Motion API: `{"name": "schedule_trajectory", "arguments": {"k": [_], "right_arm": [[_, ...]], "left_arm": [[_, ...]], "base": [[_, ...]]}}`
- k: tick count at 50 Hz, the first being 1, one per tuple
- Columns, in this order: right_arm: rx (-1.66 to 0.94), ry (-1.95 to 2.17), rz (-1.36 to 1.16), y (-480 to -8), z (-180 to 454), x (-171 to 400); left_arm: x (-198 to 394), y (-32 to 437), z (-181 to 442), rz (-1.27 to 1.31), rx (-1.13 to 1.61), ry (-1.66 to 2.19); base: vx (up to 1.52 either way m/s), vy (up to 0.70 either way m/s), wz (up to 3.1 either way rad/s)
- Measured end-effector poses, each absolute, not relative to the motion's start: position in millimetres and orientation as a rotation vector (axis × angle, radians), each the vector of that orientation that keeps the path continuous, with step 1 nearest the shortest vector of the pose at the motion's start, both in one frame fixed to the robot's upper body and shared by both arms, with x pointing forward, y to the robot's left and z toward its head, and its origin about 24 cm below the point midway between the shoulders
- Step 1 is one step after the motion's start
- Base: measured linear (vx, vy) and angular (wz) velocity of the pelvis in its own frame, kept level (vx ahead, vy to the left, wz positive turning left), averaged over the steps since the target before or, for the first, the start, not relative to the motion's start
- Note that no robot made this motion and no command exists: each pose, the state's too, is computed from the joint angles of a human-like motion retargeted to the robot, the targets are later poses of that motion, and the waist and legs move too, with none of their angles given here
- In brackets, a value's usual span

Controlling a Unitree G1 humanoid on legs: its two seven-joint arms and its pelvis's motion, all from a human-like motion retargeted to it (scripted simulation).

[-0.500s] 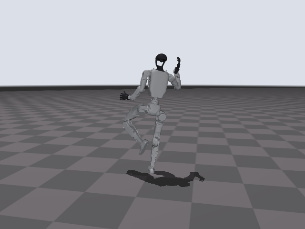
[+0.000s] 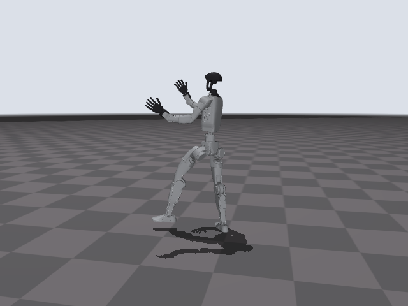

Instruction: Kungfu

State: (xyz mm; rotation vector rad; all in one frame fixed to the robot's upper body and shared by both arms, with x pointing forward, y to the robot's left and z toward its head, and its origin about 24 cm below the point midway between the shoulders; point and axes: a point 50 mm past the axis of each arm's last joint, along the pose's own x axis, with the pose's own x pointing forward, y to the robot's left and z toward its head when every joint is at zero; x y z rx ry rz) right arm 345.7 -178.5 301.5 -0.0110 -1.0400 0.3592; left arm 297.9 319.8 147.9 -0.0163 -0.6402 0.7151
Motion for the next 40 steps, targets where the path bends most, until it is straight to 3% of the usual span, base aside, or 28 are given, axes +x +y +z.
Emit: {"name": "schedule_trajectory", "arguments": {"k": [4, 10, 16, 23, 28, 33, 37, 40], "right_arm": [[-0.127, -0.818, 0.341, -160, 269, 387], [-0.040, -0.532, 0.193, -143, 239, 416], [0.019, -0.678, 0.161, -158, 257, 408], [-0.028, -0.626, -0.040, -189, 238, 406], [-0.136, -0.493, 0.038, -202, 179, 394], [-0.299, -0.103, 0.020, -222, 59, 352], [-0.332, 0.459, -0.017, -228, -69, 263], [-0.345, 1.115, -0.026, -225, -151, 141]], "left_arm": [[335, 318, 180, 0.659, -0.046, -0.649], [380, 295, 189, 0.499, -0.134, -0.470], [379, 299, 220, 0.538, -0.067, -0.561], [393, 275, 213, 0.361, -0.044, -0.460], [391, 255, 152, 0.275, -0.076, -0.295], [365, 202, 46, 0.093, -0.157, 0.023], [297, 126, -60, -0.137, -0.225, 0.489], [236, 90, -105, -0.427, -0.305, 0.794]], "base": [[0.93, 0.17, 1.50], [0.74, 0.03, 1.21], [0.50, -0.56, 1.09], [0.63, -0.09, 1.24], [0.55, 0.32, 1.22], [0.33, 0.02, 1.01], [0.15, -0.07, 0.79], [0.04, -0.10, 1.12]]}}
